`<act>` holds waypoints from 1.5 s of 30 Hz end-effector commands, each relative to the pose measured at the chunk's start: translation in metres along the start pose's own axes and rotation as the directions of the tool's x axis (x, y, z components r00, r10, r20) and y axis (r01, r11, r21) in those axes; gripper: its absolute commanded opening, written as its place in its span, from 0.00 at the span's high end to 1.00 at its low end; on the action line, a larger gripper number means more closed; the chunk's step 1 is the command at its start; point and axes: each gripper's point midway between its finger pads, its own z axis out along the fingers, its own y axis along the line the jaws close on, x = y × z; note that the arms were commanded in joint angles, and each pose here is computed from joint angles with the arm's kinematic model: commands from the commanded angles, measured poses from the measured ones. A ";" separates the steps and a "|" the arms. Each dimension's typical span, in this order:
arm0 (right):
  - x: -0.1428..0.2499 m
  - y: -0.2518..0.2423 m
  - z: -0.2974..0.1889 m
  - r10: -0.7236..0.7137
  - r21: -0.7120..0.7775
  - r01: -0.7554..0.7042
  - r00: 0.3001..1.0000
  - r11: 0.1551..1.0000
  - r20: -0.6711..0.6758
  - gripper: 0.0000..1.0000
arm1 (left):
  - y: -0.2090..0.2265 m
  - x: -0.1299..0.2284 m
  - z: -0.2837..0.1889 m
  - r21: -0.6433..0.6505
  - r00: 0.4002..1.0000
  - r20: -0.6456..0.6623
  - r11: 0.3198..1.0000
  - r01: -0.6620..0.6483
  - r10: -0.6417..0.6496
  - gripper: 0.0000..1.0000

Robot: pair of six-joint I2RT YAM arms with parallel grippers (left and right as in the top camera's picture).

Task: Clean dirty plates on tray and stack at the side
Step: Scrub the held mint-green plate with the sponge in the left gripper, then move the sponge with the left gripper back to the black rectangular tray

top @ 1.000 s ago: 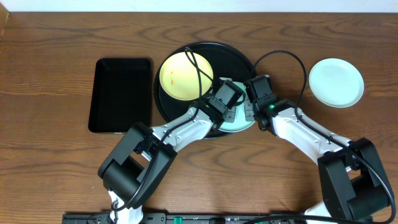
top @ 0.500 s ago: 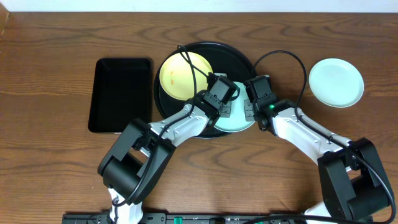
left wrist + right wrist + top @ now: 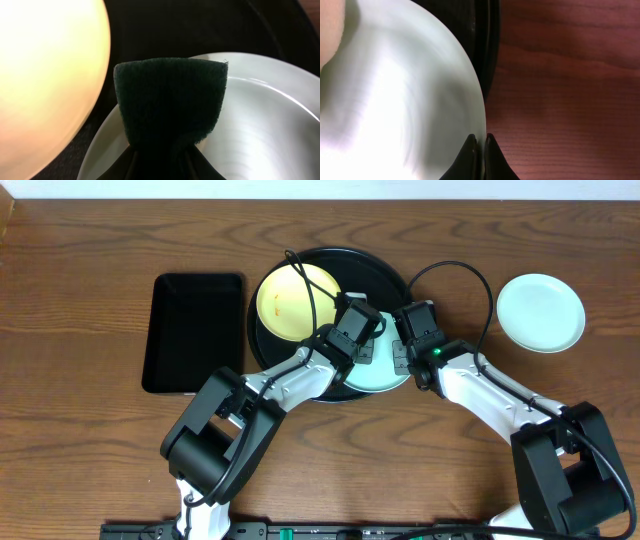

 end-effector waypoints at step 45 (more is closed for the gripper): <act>-0.005 0.012 -0.009 -0.143 -0.047 0.145 0.989 0.988 0.044 0.99 | 0.104 -0.114 -0.194 0.163 0.964 0.163 0.969 0.185 -0.211 0.92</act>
